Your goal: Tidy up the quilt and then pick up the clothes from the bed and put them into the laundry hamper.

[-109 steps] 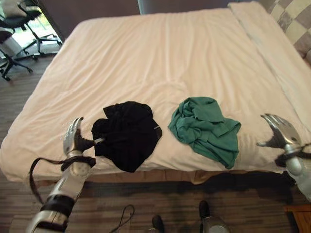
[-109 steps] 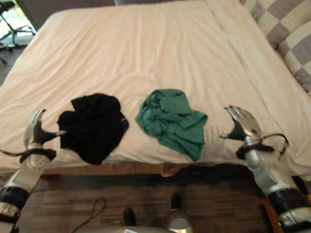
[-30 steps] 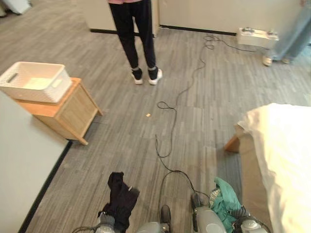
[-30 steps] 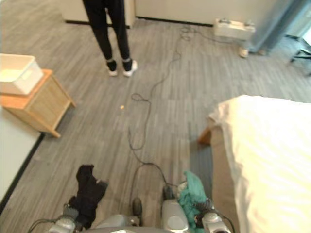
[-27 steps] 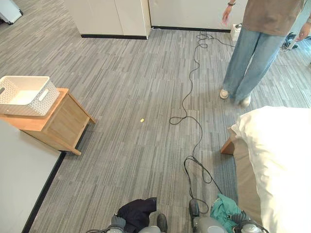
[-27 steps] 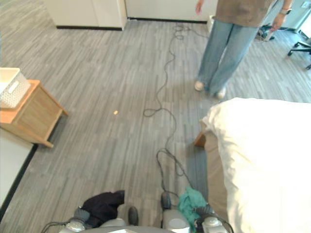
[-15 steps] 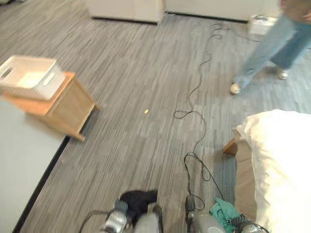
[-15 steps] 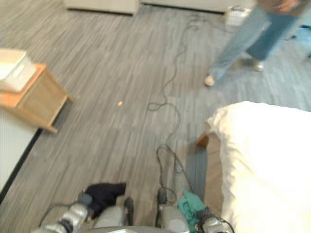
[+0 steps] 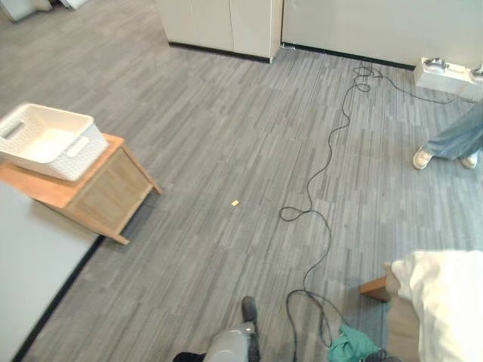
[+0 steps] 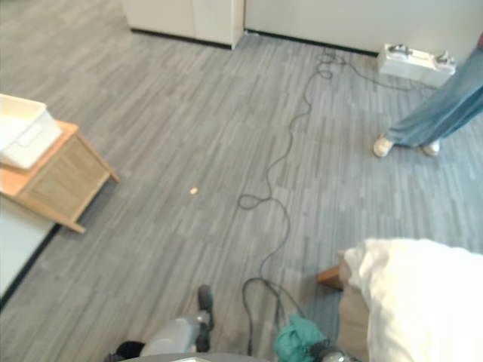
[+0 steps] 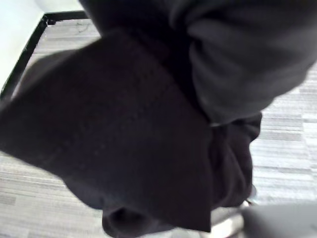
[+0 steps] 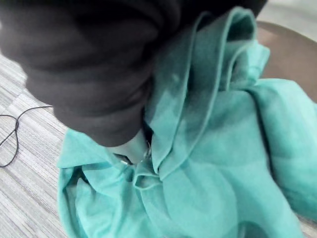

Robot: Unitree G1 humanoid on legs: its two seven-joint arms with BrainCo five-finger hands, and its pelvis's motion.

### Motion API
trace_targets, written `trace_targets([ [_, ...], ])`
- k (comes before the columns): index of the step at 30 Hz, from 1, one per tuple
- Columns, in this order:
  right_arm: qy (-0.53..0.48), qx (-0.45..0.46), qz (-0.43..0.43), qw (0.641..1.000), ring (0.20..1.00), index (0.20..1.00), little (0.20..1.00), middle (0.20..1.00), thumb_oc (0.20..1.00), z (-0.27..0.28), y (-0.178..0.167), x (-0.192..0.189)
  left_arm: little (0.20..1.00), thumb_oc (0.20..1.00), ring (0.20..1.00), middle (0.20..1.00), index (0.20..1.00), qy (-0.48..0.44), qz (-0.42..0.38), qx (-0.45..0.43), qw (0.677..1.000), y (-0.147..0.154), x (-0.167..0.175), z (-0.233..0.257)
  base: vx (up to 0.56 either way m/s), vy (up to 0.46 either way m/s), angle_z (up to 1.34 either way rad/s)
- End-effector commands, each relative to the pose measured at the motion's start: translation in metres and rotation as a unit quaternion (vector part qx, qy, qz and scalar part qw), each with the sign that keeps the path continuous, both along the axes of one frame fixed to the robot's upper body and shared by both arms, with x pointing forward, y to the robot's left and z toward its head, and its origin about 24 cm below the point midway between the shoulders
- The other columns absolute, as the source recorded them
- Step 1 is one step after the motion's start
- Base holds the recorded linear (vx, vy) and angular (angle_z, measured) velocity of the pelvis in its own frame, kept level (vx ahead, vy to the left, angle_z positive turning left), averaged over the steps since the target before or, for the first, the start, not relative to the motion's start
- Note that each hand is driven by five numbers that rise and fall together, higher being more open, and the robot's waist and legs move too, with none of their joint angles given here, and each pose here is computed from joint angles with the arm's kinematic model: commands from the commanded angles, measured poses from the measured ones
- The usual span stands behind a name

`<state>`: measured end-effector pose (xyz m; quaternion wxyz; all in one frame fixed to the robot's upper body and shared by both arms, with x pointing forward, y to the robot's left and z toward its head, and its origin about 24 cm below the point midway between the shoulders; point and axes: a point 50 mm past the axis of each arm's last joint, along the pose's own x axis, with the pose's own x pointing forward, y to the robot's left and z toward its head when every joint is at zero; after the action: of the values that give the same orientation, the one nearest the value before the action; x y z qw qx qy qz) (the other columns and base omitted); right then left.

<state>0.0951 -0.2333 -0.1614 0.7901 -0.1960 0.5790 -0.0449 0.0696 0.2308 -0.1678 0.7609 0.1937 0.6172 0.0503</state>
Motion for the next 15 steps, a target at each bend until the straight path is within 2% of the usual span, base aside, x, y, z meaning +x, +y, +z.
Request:
trace_targets([
  [1, -0.078, -0.017, 0.012, 0.997, 0.2, 0.2, 0.2, 0.2, 0.2, 0.018, -0.012, 0.044, 0.2, 0.2, 0.2, 0.2, 0.2, -0.041, -0.026, 0.033, 0.998, 0.016, 0.032, 0.011, 0.92, 0.189, 0.56],
  [4, -0.095, -0.017, 0.008, 0.995, 0.2, 0.2, 0.2, 0.2, 0.2, 0.022, -0.014, 0.051, 0.2, 0.2, 0.2, 0.2, 0.2, -0.075, -0.07, 0.038, 0.994, 0.011, 0.057, 0.017, 0.69, 0.036, 0.56],
  [5, -0.101, -0.016, 0.002, 0.995, 0.2, 0.2, 0.2, 0.2, 0.2, 0.023, -0.016, 0.053, 0.2, 0.2, 0.2, 0.2, 0.2, -0.11, -0.099, 0.039, 0.988, 0.005, 0.08, 0.024, 0.96, -0.167, 1.35],
  [6, -0.105, -0.021, -0.003, 0.994, 0.2, 0.2, 0.2, 0.2, 0.2, 0.025, -0.02, 0.054, 0.2, 0.2, 0.2, 0.2, 0.2, -0.134, -0.102, 0.038, 0.985, 0.002, 0.094, 0.03, 0.68, -0.162, 1.82],
  [7, -0.105, -0.021, -0.003, 0.994, 0.2, 0.2, 0.2, 0.2, 0.2, 0.025, -0.02, 0.054, 0.2, 0.2, 0.2, 0.2, 0.2, -0.134, -0.102, 0.038, 0.985, 0.002, 0.094, 0.03, 0.7, -0.246, 1.86],
  [8, -0.094, -0.034, -0.008, 0.995, 0.2, 0.2, 0.2, 0.2, 0.2, 0.024, -0.026, 0.051, 0.2, 0.2, 0.2, 0.2, 0.2, -0.164, -0.125, 0.034, 0.978, -0.008, 0.113, 0.037, 0.76, -0.255, 1.22],
  [11, -0.073, -0.043, 0.009, 0.996, 0.2, 0.2, 0.2, 0.2, 0.2, 0.022, -0.027, 0.044, 0.2, 0.2, 0.2, 0.2, 0.2, -0.169, -0.13, 0.031, 0.977, -0.012, 0.115, 0.037, 0.75, -0.266, 1.33],
  [15, -0.048, -0.058, 0.033, 0.997, 0.2, 0.2, 0.2, 0.2, 0.2, 0.021, -0.034, 0.038, 0.2, 0.2, 0.2, 0.2, 0.2, -0.145, -0.11, 0.025, 0.983, -0.011, 0.099, 0.029, 0.51, -0.387, 0.6],
])
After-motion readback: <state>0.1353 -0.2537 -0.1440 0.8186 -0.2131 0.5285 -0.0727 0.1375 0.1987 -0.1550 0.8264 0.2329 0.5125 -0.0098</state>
